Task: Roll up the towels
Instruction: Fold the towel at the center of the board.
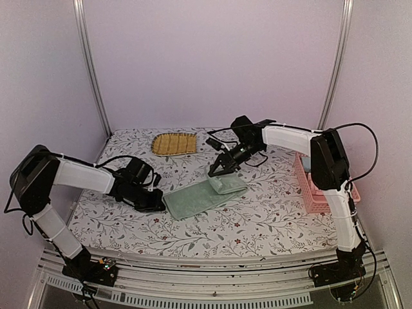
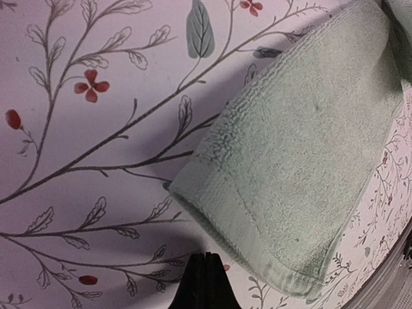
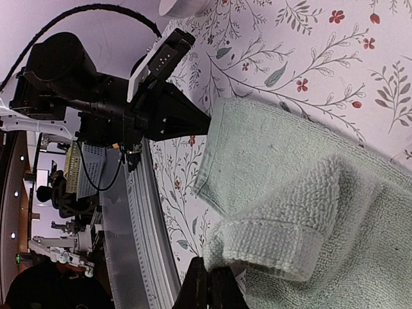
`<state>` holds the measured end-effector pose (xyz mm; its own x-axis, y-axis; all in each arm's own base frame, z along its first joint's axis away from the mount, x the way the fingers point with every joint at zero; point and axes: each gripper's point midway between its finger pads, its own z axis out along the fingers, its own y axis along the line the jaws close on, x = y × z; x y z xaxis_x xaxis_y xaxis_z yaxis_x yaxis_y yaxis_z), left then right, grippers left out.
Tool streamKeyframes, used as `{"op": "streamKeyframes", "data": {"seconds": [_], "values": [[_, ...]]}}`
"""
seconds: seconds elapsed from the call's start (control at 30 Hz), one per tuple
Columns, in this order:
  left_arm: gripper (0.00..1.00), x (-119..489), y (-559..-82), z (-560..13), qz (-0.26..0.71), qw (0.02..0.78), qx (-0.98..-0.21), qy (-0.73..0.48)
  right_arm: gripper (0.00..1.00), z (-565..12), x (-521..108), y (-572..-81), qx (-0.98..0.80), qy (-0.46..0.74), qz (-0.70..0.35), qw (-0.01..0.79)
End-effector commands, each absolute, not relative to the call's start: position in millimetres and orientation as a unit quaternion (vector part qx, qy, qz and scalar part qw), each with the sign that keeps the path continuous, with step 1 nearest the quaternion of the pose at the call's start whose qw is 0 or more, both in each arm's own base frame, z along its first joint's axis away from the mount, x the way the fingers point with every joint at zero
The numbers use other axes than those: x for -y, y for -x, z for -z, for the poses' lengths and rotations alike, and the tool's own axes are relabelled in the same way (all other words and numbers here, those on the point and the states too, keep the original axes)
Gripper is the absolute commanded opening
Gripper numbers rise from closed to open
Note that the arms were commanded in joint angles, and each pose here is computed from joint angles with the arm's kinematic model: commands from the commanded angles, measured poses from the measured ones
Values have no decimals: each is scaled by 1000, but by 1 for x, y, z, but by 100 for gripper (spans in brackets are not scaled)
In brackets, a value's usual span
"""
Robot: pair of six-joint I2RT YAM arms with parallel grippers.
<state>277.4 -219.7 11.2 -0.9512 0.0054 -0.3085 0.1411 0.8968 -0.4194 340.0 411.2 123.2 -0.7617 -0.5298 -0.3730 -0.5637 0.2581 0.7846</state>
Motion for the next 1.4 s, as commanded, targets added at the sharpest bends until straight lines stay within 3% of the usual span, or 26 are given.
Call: {"op": "streamKeyframes", "data": {"seconds": [0.0, 0.53, 1.37], "values": [[0, 217, -266, 5, 215, 128, -968, -32, 2, -110, -432, -340, -789, 331, -518, -2], [0, 217, -264, 13, 213, 123, -969, -29, 3, -104, -495, -313, -768, 353, -534, -11], [0, 213, -256, 22, 213, 120, -969, -28, 2, -67, -534, -286, -764, 357, -536, -38]]}}
